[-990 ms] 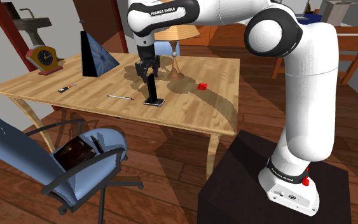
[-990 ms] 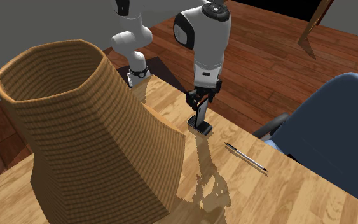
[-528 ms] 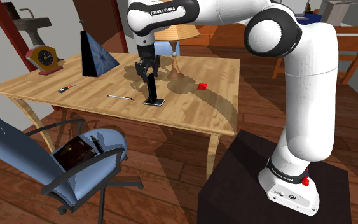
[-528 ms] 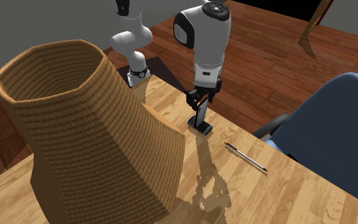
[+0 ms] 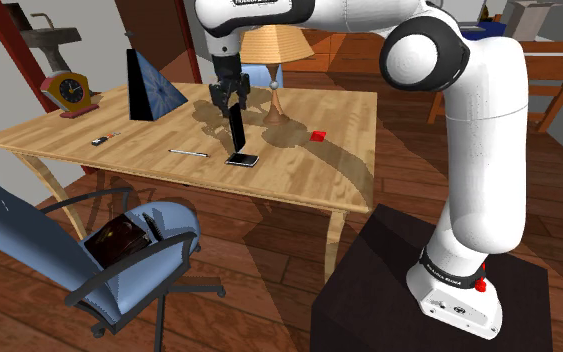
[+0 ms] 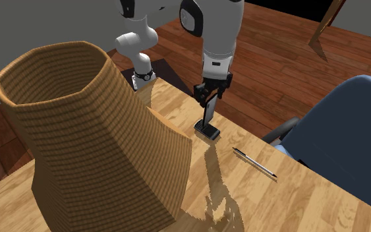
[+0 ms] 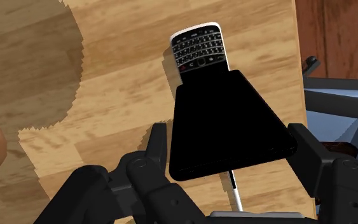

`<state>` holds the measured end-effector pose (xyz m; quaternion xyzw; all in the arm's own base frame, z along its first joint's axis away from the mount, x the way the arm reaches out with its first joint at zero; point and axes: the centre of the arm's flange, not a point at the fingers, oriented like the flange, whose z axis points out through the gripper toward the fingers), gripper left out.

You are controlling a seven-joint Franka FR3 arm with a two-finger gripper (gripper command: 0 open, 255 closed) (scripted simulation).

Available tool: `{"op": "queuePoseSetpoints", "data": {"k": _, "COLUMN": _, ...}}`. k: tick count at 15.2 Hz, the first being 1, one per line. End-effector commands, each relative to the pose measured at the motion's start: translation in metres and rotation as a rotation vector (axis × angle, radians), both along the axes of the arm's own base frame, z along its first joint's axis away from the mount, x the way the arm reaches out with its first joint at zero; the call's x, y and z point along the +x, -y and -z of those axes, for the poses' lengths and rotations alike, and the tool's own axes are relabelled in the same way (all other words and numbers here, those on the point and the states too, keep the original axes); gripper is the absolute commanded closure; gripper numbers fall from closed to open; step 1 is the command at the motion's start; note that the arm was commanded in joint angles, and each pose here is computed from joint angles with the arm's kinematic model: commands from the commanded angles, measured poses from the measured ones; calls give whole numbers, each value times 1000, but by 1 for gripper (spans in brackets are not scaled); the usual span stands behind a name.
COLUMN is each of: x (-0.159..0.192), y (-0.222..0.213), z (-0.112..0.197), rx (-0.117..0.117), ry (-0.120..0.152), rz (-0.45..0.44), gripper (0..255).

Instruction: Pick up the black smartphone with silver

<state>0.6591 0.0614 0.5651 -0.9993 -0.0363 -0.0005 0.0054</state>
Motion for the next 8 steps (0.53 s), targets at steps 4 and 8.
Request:
{"op": "queuePoseSetpoints", "data": {"k": 4, "x": 0, "y": 1, "z": -27, "rx": 0, "ry": 0, "rz": 0, "gripper": 255}}
{"op": "queuePoseSetpoints", "data": {"k": 8, "x": 0, "y": 1, "z": -39, "rx": 0, "ry": 0, "rz": 0, "gripper": 255}}
